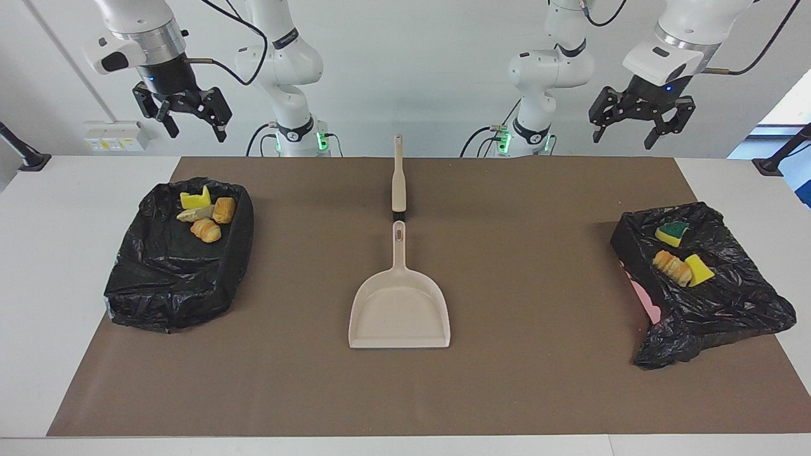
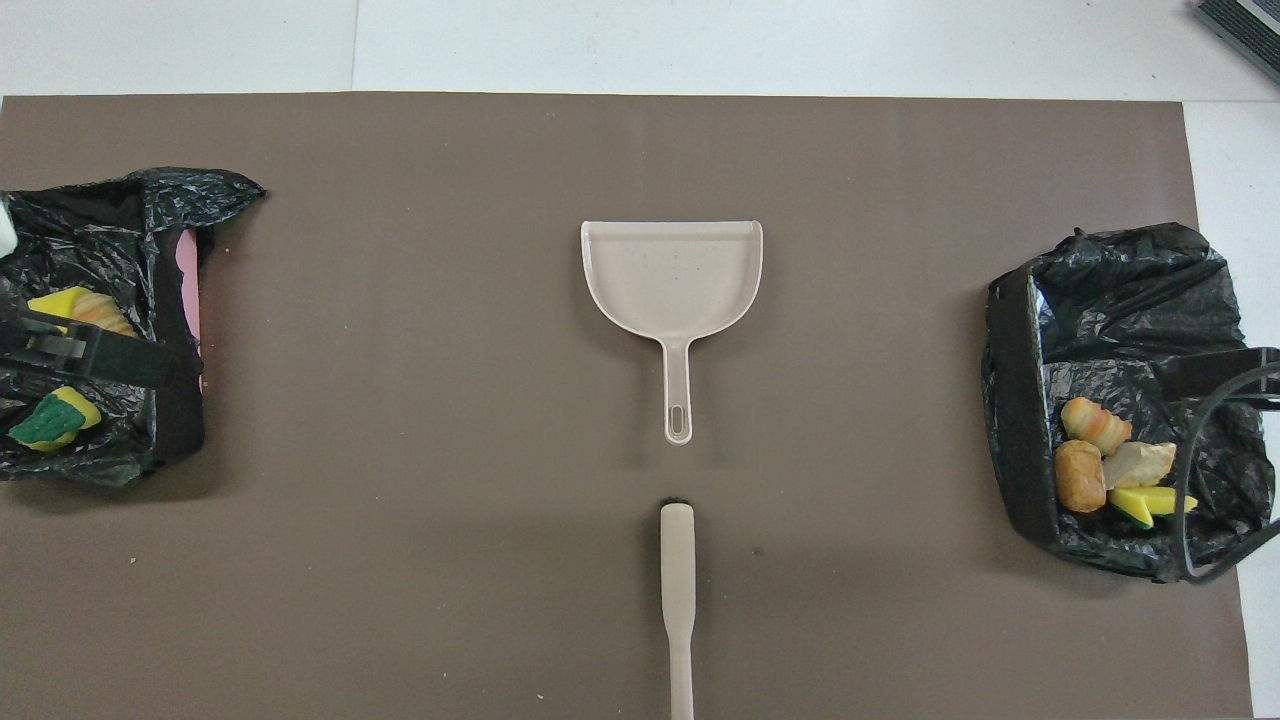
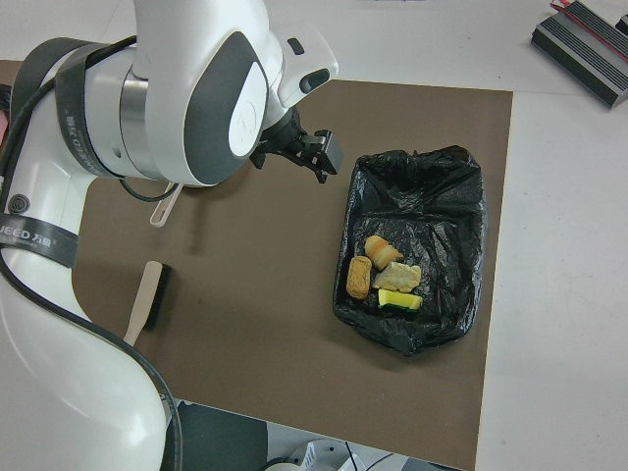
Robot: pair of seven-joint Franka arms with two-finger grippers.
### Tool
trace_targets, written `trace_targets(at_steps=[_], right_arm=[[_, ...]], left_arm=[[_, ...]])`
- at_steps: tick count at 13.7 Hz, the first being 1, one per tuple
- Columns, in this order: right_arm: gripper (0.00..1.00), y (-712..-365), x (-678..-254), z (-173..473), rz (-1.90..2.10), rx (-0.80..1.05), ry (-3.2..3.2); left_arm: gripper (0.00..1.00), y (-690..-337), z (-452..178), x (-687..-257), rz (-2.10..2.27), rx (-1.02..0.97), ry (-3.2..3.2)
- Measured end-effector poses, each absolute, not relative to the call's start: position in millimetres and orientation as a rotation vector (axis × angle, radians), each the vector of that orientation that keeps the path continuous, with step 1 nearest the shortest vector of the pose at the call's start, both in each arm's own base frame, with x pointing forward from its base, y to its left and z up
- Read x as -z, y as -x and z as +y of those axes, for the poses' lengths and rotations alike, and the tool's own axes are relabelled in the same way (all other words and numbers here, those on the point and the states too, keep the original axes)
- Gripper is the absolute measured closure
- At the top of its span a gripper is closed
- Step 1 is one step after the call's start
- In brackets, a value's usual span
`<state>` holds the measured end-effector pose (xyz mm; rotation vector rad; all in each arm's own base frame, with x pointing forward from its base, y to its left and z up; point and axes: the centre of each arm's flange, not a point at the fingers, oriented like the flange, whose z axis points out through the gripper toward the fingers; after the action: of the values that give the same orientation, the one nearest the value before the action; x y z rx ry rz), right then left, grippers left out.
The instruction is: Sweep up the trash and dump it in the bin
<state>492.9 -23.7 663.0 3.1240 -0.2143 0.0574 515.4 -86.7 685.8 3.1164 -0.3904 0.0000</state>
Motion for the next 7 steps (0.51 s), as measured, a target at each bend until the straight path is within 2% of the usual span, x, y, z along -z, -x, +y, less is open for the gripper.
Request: trace_targets(at_steps=[7], right_arm=[[0.00,-492.8,-661.9,-23.8,-0.214,-0.054,-3.124]], left_arm=[[0.00,-515.5,-82.6,-685.4,-0.376,0.008,-3.117]])
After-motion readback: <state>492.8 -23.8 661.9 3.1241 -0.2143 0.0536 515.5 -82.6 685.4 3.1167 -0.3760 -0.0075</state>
